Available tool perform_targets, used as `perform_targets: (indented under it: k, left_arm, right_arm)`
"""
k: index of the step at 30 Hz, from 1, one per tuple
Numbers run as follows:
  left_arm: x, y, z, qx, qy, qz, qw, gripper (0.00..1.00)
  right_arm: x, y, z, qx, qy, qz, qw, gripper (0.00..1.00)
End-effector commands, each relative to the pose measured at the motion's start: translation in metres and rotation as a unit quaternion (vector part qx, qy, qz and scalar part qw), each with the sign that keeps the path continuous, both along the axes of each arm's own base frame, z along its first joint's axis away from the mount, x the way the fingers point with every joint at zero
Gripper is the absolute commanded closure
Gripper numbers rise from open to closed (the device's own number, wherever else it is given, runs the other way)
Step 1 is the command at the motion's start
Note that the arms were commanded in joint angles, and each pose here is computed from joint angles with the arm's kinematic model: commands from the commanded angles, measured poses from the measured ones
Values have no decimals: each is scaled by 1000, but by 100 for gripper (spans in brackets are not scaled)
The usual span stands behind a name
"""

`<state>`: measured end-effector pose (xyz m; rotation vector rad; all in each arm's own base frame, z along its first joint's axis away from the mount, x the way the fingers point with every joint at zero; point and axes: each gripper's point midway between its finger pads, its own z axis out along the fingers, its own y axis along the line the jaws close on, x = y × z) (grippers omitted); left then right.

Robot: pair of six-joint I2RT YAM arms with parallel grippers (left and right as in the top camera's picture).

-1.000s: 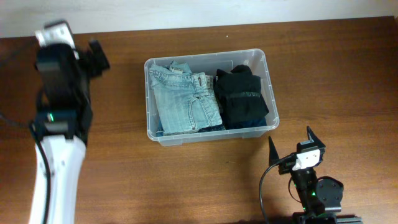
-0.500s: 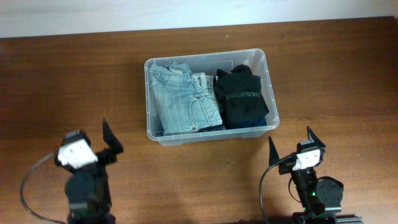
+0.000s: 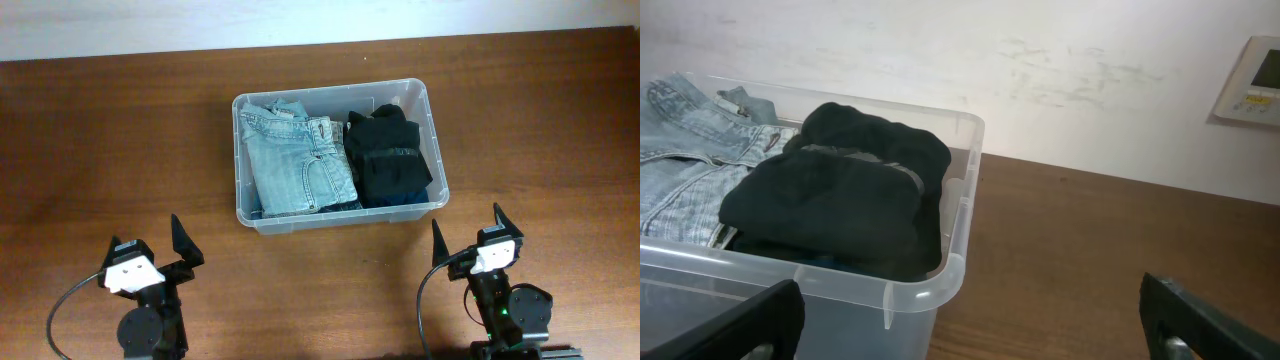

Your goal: Pack container

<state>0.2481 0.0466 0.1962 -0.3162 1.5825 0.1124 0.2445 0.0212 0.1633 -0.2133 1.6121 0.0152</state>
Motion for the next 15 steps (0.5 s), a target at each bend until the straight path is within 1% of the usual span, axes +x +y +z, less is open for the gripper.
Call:
perform_targets:
  k: [1, 6, 15]
  left_arm:
    - [-1, 1, -3, -2, 1, 1, 1000, 0]
    - [-4, 1, 0, -2, -8, 0, 1000, 1]
    - [-7, -7, -14, -3, -26, -19, 999, 0]
  right_arm:
    - [0, -4, -3, 0, 2, -9, 1000, 2]
    - [0, -4, -3, 0, 2, -9, 1000, 2]
    - [0, -4, -3, 0, 2, -9, 1000, 2]
